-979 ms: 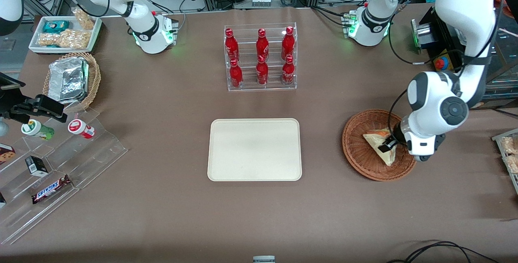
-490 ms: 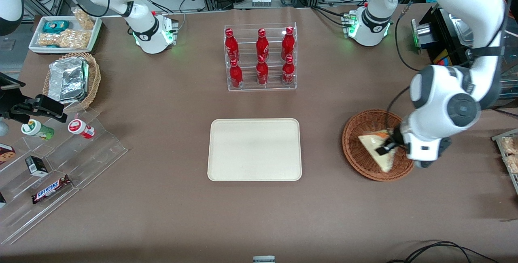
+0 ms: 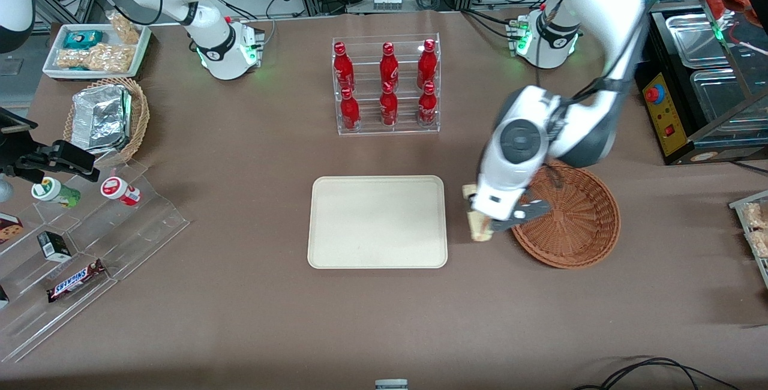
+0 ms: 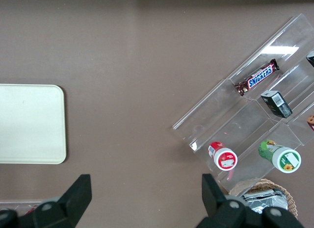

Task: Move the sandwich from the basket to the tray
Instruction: 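Lift the sandwich and carry it over the cream tray, then lower the sandwich onto the tray and open the left gripper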

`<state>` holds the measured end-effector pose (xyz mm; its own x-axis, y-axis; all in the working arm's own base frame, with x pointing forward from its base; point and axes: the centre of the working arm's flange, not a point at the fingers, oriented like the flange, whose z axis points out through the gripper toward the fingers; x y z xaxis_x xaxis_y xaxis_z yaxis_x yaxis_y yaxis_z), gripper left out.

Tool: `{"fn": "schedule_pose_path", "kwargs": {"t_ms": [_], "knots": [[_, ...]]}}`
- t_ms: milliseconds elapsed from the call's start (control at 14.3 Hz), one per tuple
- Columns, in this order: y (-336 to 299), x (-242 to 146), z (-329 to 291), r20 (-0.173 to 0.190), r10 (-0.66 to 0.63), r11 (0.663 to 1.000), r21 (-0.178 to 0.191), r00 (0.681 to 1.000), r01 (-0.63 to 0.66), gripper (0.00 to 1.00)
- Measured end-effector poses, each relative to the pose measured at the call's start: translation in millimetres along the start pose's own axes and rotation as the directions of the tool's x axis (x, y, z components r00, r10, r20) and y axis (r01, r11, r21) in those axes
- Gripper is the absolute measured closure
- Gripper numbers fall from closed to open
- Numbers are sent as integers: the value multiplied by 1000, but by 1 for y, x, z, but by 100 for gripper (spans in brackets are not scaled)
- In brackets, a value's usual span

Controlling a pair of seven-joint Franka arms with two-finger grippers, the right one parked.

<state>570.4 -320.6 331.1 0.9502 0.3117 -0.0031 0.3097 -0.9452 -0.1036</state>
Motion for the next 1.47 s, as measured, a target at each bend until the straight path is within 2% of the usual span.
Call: {"fn": "schedule_pose_path", "kwargs": {"t_ms": [140,350,490,979,1329,1469], "knots": [[43,-23,11,-22,8,1000,8,1000,-8,90],[100,-57,29,-90,-34,999,30,995,37,89],[126,-71,40,-114,-50,997,45,992,55,89],[184,-97,63,-111,-21,998,57,994,27,88],[194,-99,74,-112,-15,998,56,994,22,82],[196,-95,77,-120,-16,998,54,993,23,67]]}}
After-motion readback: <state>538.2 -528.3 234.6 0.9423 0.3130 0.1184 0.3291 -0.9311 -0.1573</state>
